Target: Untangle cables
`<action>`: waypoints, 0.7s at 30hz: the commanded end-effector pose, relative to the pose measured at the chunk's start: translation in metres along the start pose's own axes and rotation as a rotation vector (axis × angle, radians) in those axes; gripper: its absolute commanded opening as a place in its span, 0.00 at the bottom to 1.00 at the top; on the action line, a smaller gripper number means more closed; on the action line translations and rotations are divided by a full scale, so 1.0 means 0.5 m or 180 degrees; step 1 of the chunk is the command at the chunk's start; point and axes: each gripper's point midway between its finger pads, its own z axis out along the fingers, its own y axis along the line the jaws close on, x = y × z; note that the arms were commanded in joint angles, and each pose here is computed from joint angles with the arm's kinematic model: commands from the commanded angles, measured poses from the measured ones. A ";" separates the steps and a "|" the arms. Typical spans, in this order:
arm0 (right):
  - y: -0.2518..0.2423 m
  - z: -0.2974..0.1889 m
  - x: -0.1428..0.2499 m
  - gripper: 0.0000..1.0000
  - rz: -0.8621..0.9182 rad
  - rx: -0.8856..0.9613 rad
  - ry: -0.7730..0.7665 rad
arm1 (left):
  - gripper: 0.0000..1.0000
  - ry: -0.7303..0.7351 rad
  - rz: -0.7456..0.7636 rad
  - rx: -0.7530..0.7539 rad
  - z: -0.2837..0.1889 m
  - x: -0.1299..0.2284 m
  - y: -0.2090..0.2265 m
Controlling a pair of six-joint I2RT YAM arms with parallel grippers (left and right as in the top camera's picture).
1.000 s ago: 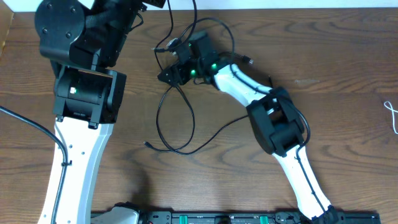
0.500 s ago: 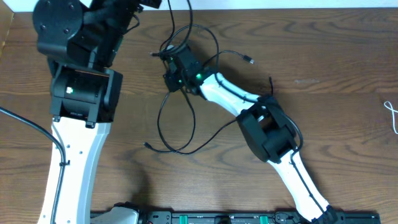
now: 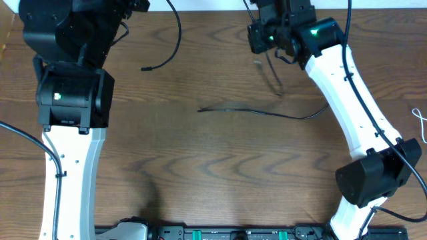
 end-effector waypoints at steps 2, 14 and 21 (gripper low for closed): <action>-0.042 0.010 0.028 0.01 -0.0141 0.0066 0.0159 | 0.07 0.0020 0.0046 -0.0033 -0.011 -0.004 0.000; 0.057 -0.196 -0.092 0.01 -0.0590 -0.1036 -0.0730 | 0.07 0.1031 -0.0566 0.0469 0.085 0.208 0.007; 0.112 -0.186 -0.114 0.02 -0.0437 -0.1721 -0.0862 | 0.08 0.1652 -0.1540 0.0489 0.139 0.353 0.032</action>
